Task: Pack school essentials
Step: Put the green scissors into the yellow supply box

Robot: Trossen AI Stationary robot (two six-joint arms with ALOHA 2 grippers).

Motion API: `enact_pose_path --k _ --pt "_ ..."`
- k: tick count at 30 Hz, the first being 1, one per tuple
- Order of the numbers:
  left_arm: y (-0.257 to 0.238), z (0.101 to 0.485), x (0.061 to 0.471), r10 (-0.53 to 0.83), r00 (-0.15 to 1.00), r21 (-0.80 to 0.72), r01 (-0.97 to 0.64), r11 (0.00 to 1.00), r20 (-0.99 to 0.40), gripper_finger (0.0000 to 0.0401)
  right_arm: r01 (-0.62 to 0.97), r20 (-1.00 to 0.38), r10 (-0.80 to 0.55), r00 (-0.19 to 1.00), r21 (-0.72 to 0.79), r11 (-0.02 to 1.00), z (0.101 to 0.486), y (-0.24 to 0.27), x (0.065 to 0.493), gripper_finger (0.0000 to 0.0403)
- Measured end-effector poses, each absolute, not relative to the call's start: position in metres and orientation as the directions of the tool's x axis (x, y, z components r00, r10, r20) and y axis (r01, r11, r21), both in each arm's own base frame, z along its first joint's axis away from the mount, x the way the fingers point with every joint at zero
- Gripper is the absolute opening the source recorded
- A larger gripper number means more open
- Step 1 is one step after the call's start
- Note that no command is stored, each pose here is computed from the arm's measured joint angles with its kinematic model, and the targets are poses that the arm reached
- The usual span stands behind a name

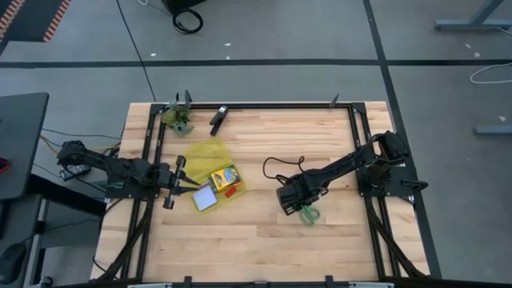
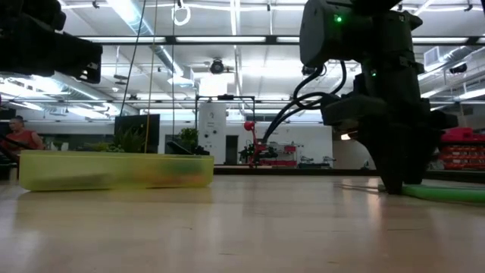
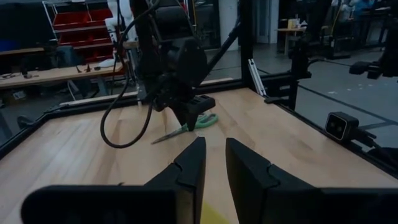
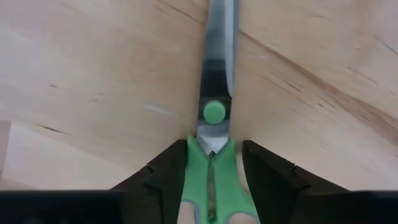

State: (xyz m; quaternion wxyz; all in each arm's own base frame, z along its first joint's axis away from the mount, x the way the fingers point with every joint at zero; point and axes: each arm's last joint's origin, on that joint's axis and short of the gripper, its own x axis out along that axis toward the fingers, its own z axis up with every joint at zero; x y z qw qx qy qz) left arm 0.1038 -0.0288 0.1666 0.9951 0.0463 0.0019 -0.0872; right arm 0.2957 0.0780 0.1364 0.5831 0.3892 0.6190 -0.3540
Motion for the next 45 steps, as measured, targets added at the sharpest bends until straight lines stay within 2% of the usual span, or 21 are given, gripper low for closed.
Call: enact_pose_path --k 10,23,45 --pt "-0.029 0.166 0.104 -0.173 0.985 0.102 0.174 0.979 -0.016 0.0064 0.869 -0.997 0.072 0.001 0.036 0.493 0.136 0.078 0.297 0.0128" --pt "-0.029 0.166 0.104 -0.174 0.985 0.103 0.174 0.979 -0.016 0.0065 0.857 -0.998 0.07 0.0 0.036 0.514 0.143 0.08 0.303 0.0127" --pt "-0.029 0.166 0.104 -0.173 0.985 0.1 0.174 0.98 -0.015 0.0062 0.821 -0.983 0.041 0.18 0.173 0.544 0.187 0.068 0.34 0.0127"
